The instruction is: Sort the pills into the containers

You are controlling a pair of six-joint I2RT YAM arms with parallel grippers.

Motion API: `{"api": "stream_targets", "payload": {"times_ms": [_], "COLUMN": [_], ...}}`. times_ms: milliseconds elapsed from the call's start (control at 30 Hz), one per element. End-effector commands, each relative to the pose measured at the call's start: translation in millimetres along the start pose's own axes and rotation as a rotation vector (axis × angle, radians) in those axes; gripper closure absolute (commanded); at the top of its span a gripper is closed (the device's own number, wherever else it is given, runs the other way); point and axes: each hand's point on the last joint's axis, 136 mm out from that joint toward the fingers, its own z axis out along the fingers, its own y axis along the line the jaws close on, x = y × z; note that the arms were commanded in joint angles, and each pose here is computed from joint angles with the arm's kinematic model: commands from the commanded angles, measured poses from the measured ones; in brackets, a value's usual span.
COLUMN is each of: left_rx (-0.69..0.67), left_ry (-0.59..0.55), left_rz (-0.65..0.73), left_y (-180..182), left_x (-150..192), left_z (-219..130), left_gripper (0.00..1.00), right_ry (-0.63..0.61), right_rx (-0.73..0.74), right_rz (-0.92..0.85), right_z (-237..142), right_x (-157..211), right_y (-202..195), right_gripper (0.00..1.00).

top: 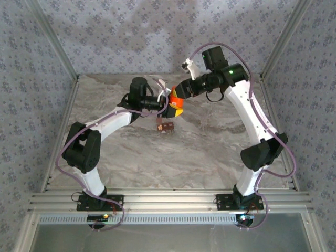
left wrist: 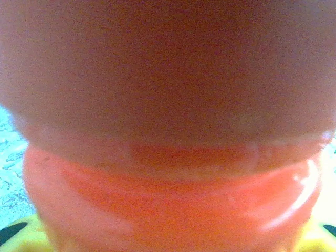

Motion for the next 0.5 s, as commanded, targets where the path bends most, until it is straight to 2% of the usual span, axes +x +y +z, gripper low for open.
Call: {"api": "stream_targets", "payload": {"times_ms": [0,167,300,467], "left_rx": [0.002,-0.049,-0.086,-0.110], "left_ry": [-0.001,-0.012,-0.021,-0.028], "left_rz": [0.057,0.067,0.068,0.074], "left_y": [-10.5,-2.8,3.7,6.0], "left_x": [-19.1,-23.0,-22.7,-21.5], "left_z": [-8.6,-10.6,-10.6,-12.6], "left_gripper": [1.00,1.00,1.00,1.00], "right_ry": [0.118,0.138,0.093,0.043], "right_rx": [0.106,0.214,0.305,0.274], "right_rz": [0.052,0.160,0.224,0.262], "right_z": [6.5,22.0,37.4,49.7], "right_x": [24.0,24.5,18.2,13.3], "right_y": [-14.5,-26.4,-29.6,-12.0], "right_gripper": [0.64,0.63,0.63,0.62]}}
